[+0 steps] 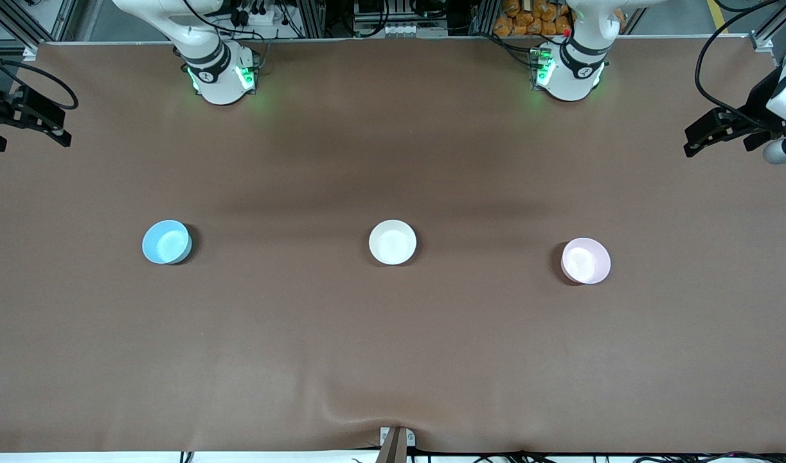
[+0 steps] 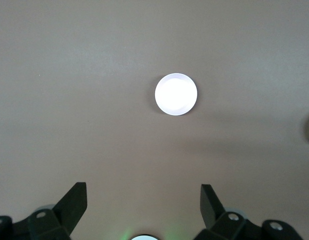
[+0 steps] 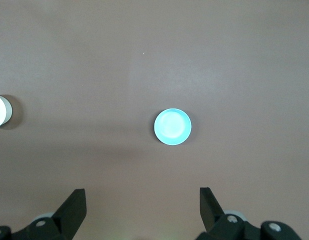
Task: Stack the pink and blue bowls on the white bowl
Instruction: 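Move the left gripper out from rest toward the pink bowl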
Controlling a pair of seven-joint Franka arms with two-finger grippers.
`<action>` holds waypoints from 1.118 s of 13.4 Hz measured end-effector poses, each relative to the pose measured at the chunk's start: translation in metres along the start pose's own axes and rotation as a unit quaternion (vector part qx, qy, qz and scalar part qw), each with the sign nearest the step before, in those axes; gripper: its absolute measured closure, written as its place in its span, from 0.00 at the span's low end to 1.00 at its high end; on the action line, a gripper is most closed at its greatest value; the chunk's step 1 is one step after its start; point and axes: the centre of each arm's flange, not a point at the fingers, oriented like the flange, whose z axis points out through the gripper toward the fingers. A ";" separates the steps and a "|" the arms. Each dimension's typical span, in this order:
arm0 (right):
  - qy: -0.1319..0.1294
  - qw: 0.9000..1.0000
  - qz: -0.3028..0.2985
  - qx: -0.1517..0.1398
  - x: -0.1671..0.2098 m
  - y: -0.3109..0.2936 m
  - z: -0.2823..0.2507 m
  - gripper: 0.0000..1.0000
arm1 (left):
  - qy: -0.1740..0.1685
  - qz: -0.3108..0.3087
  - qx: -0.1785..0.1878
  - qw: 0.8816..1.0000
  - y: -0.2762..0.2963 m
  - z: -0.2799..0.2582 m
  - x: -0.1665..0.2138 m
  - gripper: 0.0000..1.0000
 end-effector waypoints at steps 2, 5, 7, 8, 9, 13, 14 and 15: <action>0.000 1.000 0.000 0.000 0.000 0.000 0.000 0.00 | 0.001 0.000 0.000 1.000 0.000 -0.001 0.000 0.00; 0.000 1.000 0.000 0.000 0.000 0.000 0.000 0.00 | 0.006 0.000 -0.002 1.000 0.000 -0.006 0.003 0.00; 0.000 1.000 0.000 0.000 0.000 0.000 0.000 0.00 | 0.007 -0.002 -0.003 1.000 -0.002 -0.007 0.007 0.00; 0.000 1.000 0.000 0.000 0.000 0.000 0.000 0.00 | 0.006 -0.004 -0.003 1.000 -0.004 -0.005 0.009 0.00; 0.000 1.000 0.000 0.000 0.000 0.000 0.000 0.00 | 0.003 -0.005 -0.003 1.000 -0.006 -0.003 0.011 0.00; 0.000 1.000 0.000 0.000 0.000 0.001 0.000 0.00 | -0.011 -0.003 -0.003 1.000 -0.006 0.011 0.019 0.00; 0.000 1.000 0.001 0.000 0.000 0.001 0.000 0.00 | -0.017 -0.002 -0.003 1.000 -0.005 0.017 0.022 0.00; 0.000 1.000 0.001 0.000 0.000 0.001 0.000 0.00 | -0.023 0.000 -0.003 1.000 -0.005 0.023 0.026 0.00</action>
